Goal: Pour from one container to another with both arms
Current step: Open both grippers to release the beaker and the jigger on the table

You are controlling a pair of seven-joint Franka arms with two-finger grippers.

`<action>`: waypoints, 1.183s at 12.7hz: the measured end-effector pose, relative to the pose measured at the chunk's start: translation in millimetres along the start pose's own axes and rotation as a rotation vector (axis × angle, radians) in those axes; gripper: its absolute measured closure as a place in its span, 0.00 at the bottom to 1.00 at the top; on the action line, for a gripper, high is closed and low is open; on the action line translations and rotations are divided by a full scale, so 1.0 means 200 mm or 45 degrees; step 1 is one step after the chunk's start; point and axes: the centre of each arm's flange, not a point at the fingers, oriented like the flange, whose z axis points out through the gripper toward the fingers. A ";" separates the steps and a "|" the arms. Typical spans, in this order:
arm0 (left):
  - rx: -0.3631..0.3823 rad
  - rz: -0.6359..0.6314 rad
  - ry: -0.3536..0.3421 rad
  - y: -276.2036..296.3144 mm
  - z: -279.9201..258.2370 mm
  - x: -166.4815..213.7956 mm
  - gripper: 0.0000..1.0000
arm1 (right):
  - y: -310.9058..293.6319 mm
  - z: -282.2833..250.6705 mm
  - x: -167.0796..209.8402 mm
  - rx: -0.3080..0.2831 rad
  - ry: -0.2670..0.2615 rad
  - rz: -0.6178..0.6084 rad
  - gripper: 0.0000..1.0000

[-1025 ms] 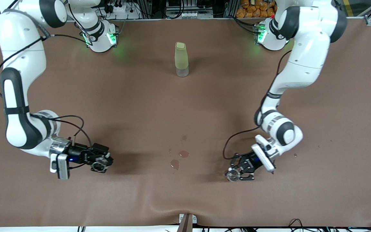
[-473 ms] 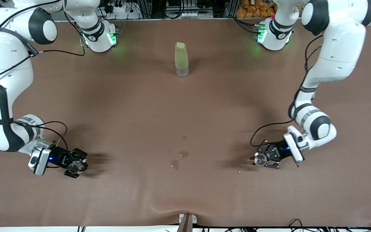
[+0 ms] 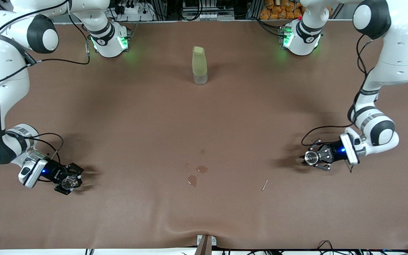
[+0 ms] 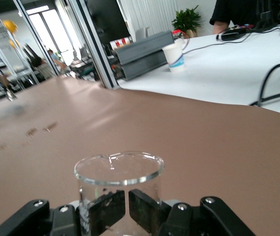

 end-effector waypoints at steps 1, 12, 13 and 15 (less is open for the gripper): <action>-0.020 0.025 0.000 0.03 -0.07 -0.03 0.78 | 0.01 -0.02 -0.02 -0.026 -0.016 -0.037 0.89; -0.092 0.122 0.053 0.21 -0.32 -0.39 0.78 | 0.06 0.01 -0.24 -0.101 0.019 -0.095 0.89; -0.085 0.125 0.052 0.20 -0.34 -0.39 0.78 | 0.06 0.01 -0.23 -0.111 0.033 -0.088 0.82; -0.075 0.127 0.052 0.20 -0.36 -0.39 0.78 | 0.07 0.01 -0.22 -0.148 0.090 -0.063 0.60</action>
